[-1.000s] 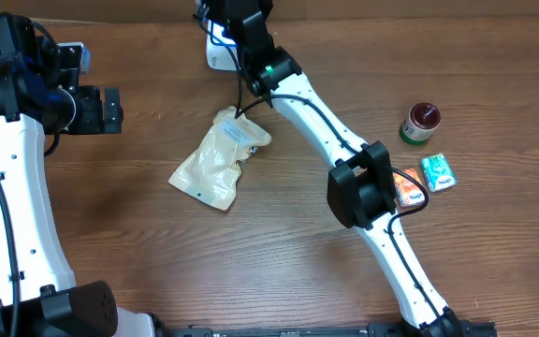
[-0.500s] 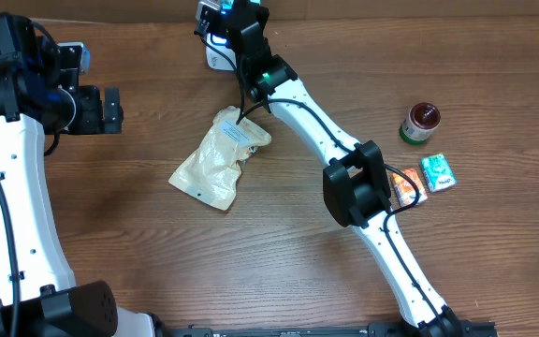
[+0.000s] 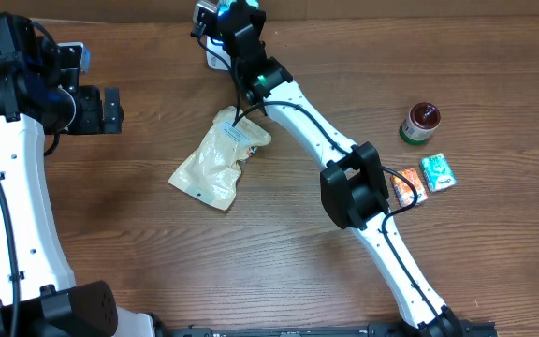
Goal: Scan the item barcode
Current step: 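Hold the Kleenex pack's barcode against the scanner window, then carry the Kleenex pack right and release it near the jar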
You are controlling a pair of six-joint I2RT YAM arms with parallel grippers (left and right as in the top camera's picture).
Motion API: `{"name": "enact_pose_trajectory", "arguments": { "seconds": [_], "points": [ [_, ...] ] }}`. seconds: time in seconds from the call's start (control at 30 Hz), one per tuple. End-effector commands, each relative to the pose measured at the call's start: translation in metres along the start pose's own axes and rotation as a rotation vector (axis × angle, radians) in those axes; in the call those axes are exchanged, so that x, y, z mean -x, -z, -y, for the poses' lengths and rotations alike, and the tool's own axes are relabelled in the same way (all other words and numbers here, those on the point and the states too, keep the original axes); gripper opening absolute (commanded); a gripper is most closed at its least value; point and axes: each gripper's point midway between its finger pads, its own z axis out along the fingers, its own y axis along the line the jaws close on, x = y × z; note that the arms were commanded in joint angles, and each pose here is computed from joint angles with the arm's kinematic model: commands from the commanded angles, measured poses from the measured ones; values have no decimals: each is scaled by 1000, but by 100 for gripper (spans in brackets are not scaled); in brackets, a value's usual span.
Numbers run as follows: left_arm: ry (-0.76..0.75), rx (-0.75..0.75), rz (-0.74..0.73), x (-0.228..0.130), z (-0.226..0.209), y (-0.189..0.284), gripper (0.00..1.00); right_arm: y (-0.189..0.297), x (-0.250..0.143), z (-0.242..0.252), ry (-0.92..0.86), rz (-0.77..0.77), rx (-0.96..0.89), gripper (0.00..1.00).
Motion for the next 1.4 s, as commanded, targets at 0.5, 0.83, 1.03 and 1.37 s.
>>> {"name": "enact_pose_trajectory", "arguments": {
  "seconds": [0.5, 0.83, 1.03, 1.37],
  "points": [
    [-27, -3, -5, 0, 2, -2, 99, 236, 8, 186, -1189, -108, 464, 5],
    [-27, -3, -5, 0, 2, -2, 100, 317, -113, 183, -1497, -615, 552, 4],
    [-27, -3, -5, 0, 2, -2, 100, 300, -168, 147, -1491, -864, 533, 4],
    [-27, -3, -5, 0, 2, -2, 100, 298, -264, 52, -1306, -1310, 471, 4]
  ]
}}
